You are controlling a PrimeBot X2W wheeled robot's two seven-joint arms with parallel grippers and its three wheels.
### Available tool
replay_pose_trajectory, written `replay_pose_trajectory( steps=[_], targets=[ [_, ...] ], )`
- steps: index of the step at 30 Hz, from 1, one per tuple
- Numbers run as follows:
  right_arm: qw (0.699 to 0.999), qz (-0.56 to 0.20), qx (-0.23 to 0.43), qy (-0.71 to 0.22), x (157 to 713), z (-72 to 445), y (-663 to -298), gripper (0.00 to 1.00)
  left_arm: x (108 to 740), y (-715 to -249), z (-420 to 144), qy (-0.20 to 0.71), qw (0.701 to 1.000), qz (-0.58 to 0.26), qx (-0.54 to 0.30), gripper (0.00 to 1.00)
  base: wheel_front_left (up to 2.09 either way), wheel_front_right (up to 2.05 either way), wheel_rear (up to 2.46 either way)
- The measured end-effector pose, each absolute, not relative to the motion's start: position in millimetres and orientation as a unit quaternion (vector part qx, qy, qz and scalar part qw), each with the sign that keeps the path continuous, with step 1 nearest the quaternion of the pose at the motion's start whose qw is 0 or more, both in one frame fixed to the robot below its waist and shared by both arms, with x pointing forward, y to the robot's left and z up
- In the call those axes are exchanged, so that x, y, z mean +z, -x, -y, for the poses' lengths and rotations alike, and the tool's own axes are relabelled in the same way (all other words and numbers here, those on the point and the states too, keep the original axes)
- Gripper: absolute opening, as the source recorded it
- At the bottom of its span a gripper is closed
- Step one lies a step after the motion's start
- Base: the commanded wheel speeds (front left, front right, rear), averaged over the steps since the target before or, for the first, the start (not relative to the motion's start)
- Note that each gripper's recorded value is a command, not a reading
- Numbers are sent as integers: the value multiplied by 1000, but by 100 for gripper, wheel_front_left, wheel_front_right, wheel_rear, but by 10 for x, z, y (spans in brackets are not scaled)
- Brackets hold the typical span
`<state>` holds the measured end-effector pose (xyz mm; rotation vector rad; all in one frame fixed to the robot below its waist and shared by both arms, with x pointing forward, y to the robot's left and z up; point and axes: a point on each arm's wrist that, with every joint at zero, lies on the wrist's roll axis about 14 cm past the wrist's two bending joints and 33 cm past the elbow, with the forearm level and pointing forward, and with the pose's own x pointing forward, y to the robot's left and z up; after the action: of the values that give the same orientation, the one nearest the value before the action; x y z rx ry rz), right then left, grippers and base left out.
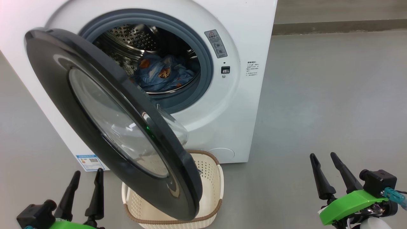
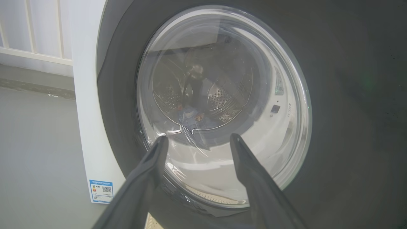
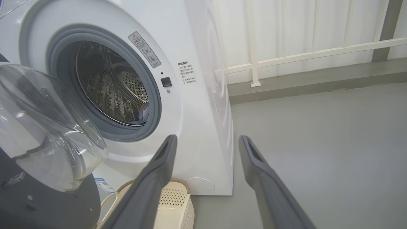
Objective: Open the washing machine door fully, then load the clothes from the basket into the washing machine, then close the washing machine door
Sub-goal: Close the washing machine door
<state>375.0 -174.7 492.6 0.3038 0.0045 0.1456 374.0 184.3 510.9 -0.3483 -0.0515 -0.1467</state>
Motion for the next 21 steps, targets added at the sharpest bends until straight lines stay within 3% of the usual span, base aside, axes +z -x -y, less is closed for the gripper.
replay_pose_trajectory(
  steps=[21],
  targets=[
    [985, -1, 77, -152, 4942, 1713, -3760, 100, 5111, -3712, -1855, 178, 981, 28, -68, 100, 0, 0, 0]
  ],
)
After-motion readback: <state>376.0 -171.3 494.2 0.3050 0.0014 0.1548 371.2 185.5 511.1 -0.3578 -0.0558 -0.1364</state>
